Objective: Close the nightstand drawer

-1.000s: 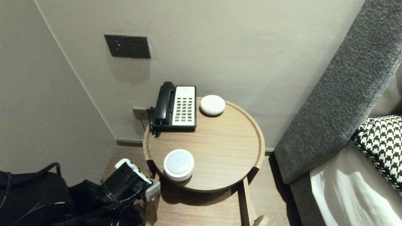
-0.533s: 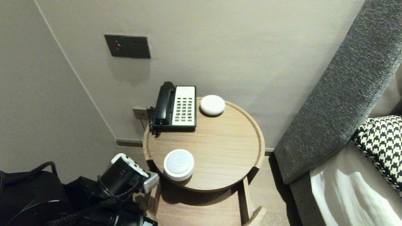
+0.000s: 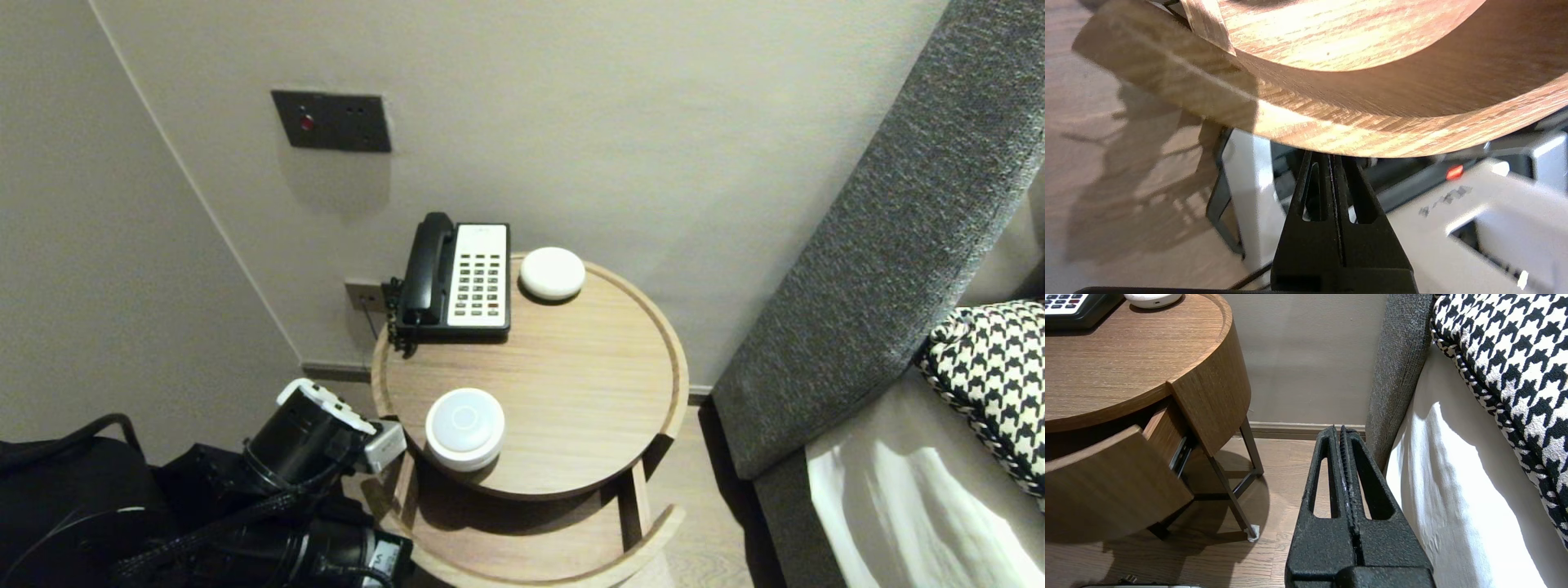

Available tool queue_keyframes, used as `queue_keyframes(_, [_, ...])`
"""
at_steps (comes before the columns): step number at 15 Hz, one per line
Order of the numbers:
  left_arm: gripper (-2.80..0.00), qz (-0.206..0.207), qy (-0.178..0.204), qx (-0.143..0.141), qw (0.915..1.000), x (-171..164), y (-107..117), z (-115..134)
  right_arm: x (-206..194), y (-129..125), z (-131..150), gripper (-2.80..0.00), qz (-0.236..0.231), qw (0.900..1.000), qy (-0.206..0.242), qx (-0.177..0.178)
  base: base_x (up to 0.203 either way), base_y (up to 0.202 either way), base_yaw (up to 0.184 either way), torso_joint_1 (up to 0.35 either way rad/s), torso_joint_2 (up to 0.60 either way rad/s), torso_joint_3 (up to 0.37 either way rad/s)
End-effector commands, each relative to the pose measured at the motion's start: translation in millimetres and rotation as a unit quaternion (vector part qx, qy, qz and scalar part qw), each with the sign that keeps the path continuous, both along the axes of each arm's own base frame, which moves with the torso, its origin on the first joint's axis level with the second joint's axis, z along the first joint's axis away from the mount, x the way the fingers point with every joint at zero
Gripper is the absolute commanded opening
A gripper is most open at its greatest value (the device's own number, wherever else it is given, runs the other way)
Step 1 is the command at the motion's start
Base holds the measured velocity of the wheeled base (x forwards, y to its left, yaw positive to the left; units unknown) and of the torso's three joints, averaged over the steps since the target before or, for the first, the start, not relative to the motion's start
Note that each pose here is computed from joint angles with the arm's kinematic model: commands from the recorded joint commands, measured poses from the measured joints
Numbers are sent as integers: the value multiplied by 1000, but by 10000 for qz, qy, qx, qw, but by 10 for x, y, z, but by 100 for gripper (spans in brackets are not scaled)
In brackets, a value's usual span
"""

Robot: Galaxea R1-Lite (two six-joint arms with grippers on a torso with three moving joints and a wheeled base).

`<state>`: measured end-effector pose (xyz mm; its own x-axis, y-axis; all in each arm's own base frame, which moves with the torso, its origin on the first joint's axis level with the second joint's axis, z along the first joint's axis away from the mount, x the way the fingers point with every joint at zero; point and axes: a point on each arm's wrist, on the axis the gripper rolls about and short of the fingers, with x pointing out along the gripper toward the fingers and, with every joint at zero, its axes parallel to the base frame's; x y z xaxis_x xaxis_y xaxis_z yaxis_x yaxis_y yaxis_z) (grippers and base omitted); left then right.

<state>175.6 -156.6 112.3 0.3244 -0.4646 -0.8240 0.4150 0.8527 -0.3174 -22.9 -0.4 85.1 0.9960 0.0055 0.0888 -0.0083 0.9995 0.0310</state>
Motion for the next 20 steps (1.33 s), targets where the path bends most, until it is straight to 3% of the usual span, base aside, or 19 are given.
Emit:
queue_keyframes(1, [-280, 56, -24, -40, 10000, 21, 1, 5, 32, 1, -110, -280, 3, 9998, 199, -2, 0, 0, 0, 0, 0, 0])
queue_keyframes(9, [-280, 480, -281, -411, 9976, 171, 33, 86, 33, 0, -110, -280, -3, 9998, 207, -2, 0, 0, 0, 0, 0, 0])
queue_keyframes(17, [-280, 650, -502, -554, 9951, 281, 62, 96, 32, 0, -110, -280, -2, 9998, 202, -2, 0, 0, 0, 0, 0, 0])
queue_keyframes(20, [-280, 744, -582, -489, 9943, 317, 57, 100, 32, 0, -110, -280, -5, 9998, 199, -2, 0, 0, 0, 0, 0, 0])
